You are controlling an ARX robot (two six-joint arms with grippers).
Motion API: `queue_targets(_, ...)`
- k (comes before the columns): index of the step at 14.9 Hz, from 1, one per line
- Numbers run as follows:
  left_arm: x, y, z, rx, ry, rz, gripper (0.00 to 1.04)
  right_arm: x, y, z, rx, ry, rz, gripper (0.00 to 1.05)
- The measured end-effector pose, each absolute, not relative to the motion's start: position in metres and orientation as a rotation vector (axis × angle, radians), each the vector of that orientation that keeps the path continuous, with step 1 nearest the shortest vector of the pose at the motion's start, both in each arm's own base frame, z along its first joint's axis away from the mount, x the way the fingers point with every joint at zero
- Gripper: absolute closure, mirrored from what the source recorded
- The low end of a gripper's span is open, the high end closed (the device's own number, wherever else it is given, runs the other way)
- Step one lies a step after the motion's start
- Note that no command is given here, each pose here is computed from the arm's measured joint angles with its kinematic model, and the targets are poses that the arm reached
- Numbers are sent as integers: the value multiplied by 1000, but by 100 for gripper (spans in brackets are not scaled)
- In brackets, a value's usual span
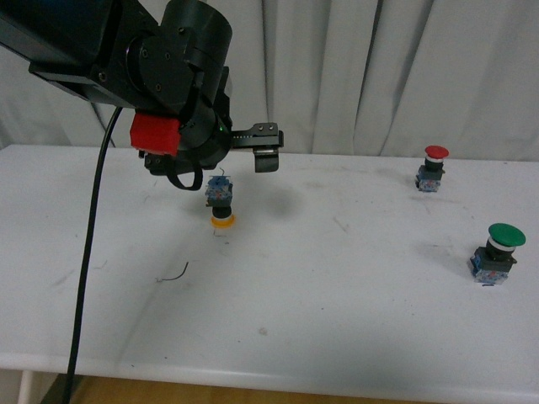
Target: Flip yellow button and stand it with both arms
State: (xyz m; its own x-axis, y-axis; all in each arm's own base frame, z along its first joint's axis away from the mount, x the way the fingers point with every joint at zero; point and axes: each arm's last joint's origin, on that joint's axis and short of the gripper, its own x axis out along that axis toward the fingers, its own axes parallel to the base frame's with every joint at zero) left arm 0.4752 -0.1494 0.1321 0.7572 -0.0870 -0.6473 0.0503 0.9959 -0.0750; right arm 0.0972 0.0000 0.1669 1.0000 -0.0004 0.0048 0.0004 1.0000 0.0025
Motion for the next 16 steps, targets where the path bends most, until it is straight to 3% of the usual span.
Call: queue_targets(16,485,-143,97,54,748,-38,7,97,0,167,2,-5,0,6)
